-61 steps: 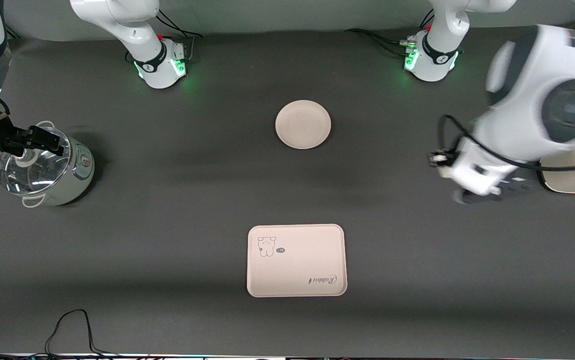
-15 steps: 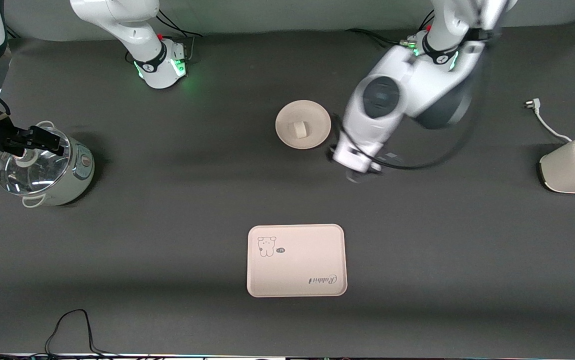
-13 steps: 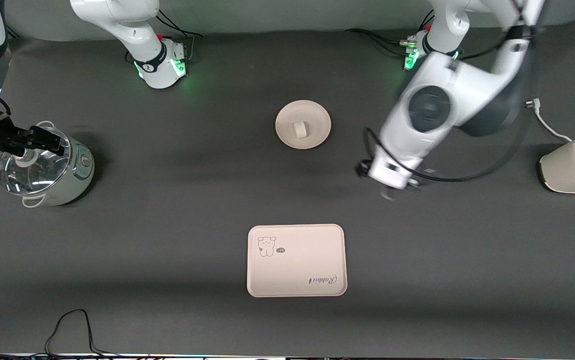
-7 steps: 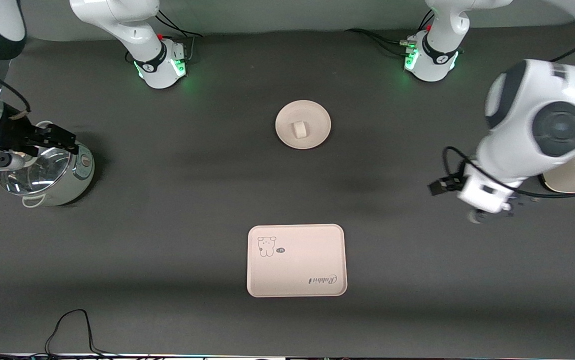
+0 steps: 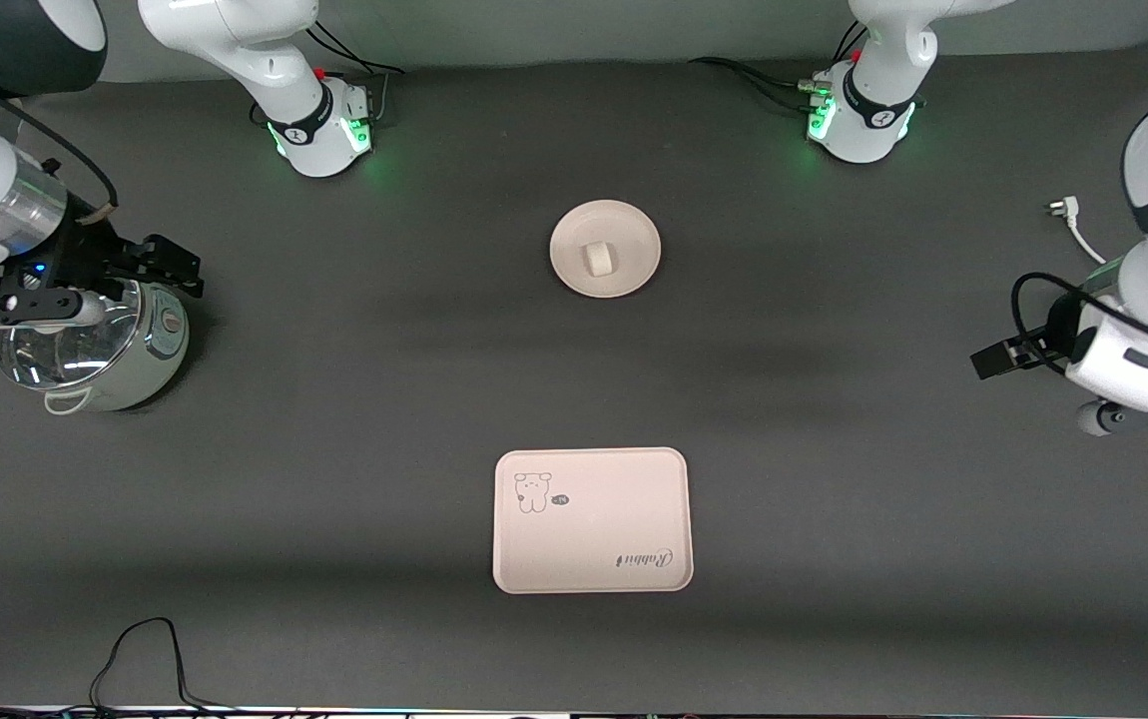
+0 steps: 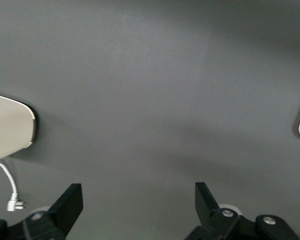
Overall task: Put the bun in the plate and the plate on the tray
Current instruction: 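Withdraw the left gripper while the right gripper reaches toward the plate, then move the right gripper to the plate rim and lower it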
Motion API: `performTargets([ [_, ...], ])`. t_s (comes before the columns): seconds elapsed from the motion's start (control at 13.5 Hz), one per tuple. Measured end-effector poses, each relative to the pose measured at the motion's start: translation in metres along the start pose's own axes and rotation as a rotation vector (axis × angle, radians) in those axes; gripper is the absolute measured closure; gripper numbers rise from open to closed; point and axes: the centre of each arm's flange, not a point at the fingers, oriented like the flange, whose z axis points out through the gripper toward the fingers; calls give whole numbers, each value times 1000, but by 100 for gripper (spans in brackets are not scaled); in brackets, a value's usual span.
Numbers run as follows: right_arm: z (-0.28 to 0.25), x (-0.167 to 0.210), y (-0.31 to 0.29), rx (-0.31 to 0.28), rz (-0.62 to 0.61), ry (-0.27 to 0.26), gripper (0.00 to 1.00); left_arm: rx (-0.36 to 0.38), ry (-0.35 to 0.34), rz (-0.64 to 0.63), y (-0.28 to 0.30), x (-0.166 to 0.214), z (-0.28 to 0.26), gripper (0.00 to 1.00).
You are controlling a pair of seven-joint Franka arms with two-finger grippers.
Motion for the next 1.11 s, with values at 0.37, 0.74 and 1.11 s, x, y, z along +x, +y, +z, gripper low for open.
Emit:
performTargets([
  [0.37, 0, -59, -149, 41, 116, -3, 0, 26, -10, 52, -12, -11, -12, 0],
  [0.74, 39, -152, -294, 117, 130, -4, 0, -16, 32, 95, -30, -38, -8, 0],
  [1.11, 69, -208, -333, 112, 37, -83, 0, -24, 45, 121, -44, -43, -8, 0],
])
